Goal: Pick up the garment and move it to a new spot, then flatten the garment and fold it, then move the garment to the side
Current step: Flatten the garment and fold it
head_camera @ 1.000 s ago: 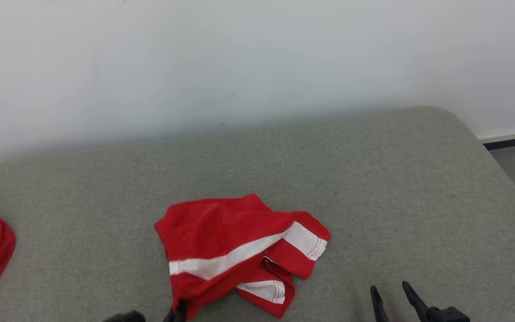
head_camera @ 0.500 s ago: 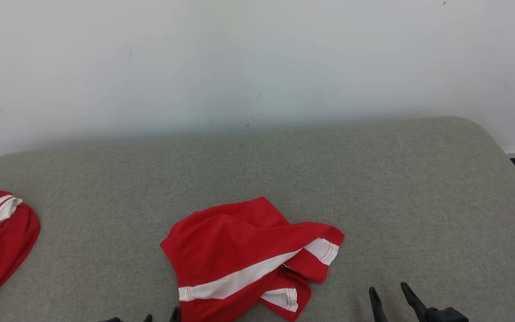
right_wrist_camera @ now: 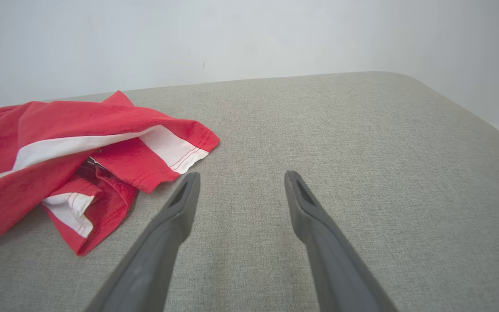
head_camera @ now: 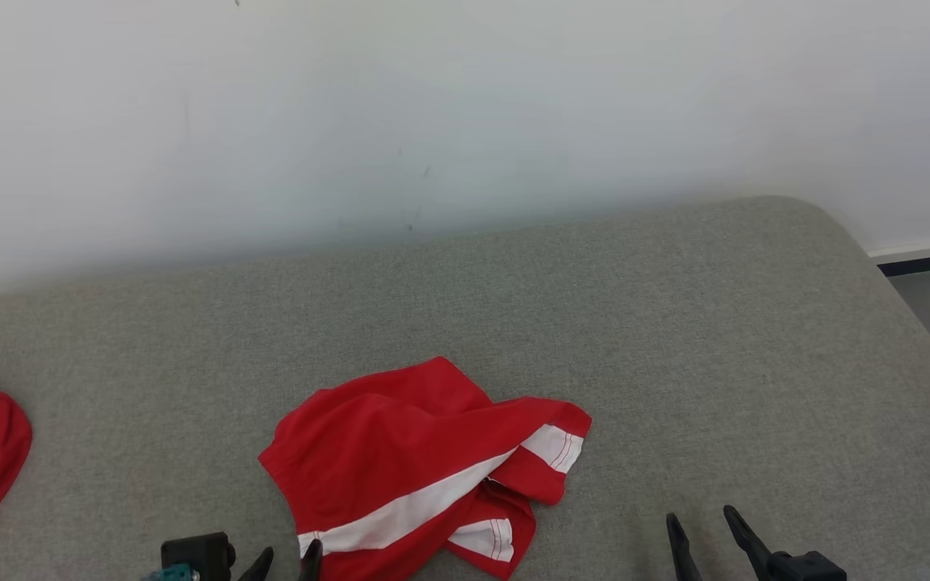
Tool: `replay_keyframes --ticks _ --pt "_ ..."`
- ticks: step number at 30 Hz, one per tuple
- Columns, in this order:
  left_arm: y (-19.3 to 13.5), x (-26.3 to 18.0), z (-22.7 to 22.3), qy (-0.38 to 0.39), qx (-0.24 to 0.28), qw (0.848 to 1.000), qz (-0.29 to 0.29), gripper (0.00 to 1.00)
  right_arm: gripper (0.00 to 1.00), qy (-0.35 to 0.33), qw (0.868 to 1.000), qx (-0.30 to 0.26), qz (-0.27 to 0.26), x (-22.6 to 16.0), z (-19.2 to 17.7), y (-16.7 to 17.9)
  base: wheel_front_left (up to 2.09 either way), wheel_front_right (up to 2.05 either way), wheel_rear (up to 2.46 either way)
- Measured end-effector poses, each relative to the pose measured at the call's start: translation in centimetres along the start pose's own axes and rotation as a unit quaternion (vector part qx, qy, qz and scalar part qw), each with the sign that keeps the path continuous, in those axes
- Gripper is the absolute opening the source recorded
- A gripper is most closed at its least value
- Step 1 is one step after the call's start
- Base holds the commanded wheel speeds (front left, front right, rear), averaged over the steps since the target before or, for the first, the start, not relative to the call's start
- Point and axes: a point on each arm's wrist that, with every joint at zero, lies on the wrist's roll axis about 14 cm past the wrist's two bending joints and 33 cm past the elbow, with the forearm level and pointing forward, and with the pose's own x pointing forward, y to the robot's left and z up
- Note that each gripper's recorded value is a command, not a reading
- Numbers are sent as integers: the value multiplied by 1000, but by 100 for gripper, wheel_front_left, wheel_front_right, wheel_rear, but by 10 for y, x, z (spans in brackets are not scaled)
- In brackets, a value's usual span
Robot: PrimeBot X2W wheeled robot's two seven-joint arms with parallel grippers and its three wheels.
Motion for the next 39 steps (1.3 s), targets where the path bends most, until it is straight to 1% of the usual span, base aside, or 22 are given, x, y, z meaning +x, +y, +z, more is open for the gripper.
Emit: replay_keyframes --ticks 3,4,5,6,7,8,11,14,16,17,18,19,25,27,31,33,37,39 --pt "-2 3 -1 6 -4 1000 -3 85 100 0 1000 1 -5 -1 0 -3 0 0 0" --pt "-2 3 -2 10 -5 1000 -4 85 100 1 1000 1 -6 -1 -1 -3 0 0 0" --pt "-1 4 -3 15 -5 1000 -4 76 100 1 1000 1 -7 -2 -1 -4 0 0 0" --pt "-1 5 -4 16 -7 1000 -4 71 100 2 1000 1 -7 -2 -1 -4 0 0 0" --pt "-2 5 -4 18 -9 1000 -8 54 100 2 1000 1 -8 -2 -1 -4 0 0 0" --pt "-3 5 -4 20 -10 1000 -10 49 100 1 1000 1 -8 -2 -1 -4 0 0 0" --pt "-6 5 -5 28 -14 999 -19 40 100 1 1000 1 -8 -2 -1 -5 0 0 0" --pt "-8 5 -7 33 -19 999 -25 39 100 1 1000 1 -7 -2 -1 -4 0 0 0" --pt "-10 5 -7 34 -18 999 -28 35 100 1 1000 1 -6 -2 -1 -4 0 0 0" --pt "-10 5 -7 35 -18 999 -28 19 100 1 1000 1 -5 -1 -1 -3 0 0 0" --pt "-11 5 -7 35 -18 999 -29 12 100 1 1000 1 -5 -1 -1 -3 0 0 0" --pt "-11 5 -7 35 -17 999 -31 0 100 0 1000 1 -4 -1 -1 -2 0 0 0" --pt "-13 6 -4 27 -14 999 -34 0 100 0 1000 -12 5 5 3 2 0 0 0" --pt "-11 6 -4 22 -10 999 -29 0 100 5 1000 -19 2 11 8 -1 0 0 0" --pt "-2 1 -12 23 -15 1000 -14 0 100 46 999 -9 -27 25 8 -22 0 0 0" --pt "-2 -3 -18 27 -20 999 -12 0 100 66 997 -4 -33 33 8 -27 0 0 0" --pt "0 -6 -18 23 -27 999 -9 0 100 100 995 1 -20 49 4 -19 0 0 0" --pt "3 -7 -19 23 -29 999 -6 0 100 123 992 9 0 63 3 -7 0 0 0"
